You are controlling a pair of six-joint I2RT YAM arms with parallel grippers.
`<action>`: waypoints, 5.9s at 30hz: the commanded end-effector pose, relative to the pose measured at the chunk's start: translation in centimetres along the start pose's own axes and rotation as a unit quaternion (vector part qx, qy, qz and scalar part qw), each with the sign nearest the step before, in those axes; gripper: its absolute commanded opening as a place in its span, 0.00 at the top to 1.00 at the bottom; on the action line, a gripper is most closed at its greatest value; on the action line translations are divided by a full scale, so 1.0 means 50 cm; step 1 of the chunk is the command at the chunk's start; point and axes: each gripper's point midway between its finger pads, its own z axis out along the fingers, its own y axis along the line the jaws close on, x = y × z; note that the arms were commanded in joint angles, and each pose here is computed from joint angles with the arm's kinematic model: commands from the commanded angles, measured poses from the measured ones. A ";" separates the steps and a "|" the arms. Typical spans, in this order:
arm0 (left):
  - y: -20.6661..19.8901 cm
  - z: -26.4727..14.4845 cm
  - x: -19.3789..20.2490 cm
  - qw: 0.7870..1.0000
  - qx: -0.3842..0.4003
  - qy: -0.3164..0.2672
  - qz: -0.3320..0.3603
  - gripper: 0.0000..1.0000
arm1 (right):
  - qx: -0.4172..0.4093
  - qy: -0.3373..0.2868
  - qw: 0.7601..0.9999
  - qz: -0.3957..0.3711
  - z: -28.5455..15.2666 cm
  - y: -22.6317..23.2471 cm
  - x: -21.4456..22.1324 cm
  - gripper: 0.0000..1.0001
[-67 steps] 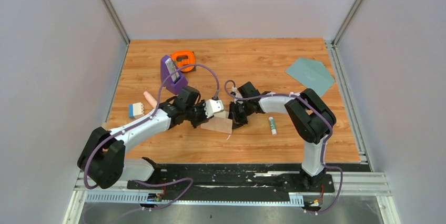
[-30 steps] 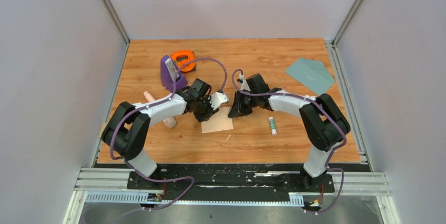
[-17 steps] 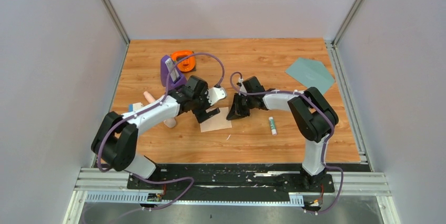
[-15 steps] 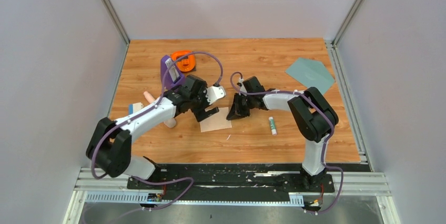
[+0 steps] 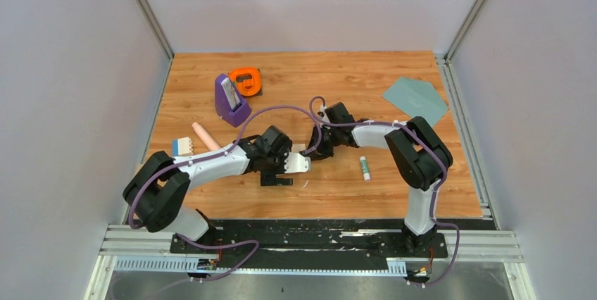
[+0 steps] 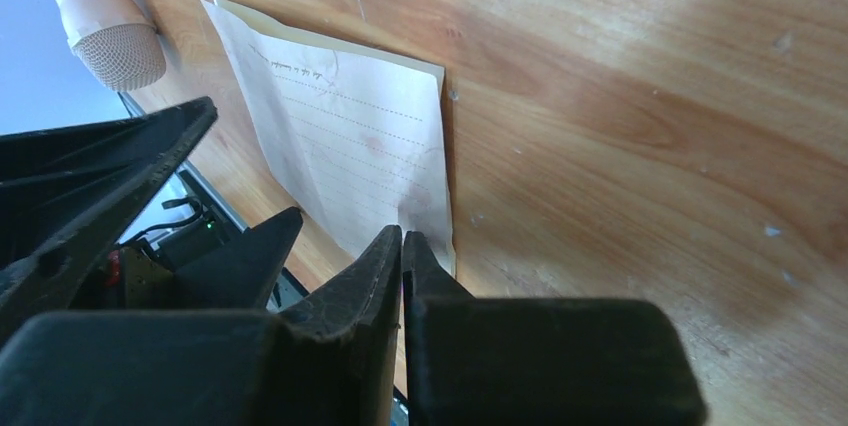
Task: Place the letter into the envelope and seal it
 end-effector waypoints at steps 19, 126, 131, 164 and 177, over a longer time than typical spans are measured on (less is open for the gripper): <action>0.008 0.024 0.002 0.998 -0.008 -0.002 0.055 0.03 | 0.051 -0.038 0.998 -0.006 -0.038 -0.014 -0.086 0.23; 0.009 -0.333 -0.301 0.961 0.109 -0.248 -0.048 1.00 | -0.183 -0.254 0.657 -0.686 -0.347 0.292 0.066 0.43; 0.032 -0.330 -0.300 0.962 0.090 -0.248 -0.071 1.00 | -0.176 -0.238 0.674 -0.677 -0.333 0.279 0.061 1.00; 0.118 -0.232 -0.229 0.972 0.019 -0.194 -0.129 0.63 | -0.078 -0.303 0.744 -0.591 -0.374 0.268 -0.022 1.00; 0.165 -0.272 -0.261 0.945 0.009 -0.209 -0.253 1.00 | -0.066 -0.351 0.700 -0.618 -0.365 0.290 -0.027 0.97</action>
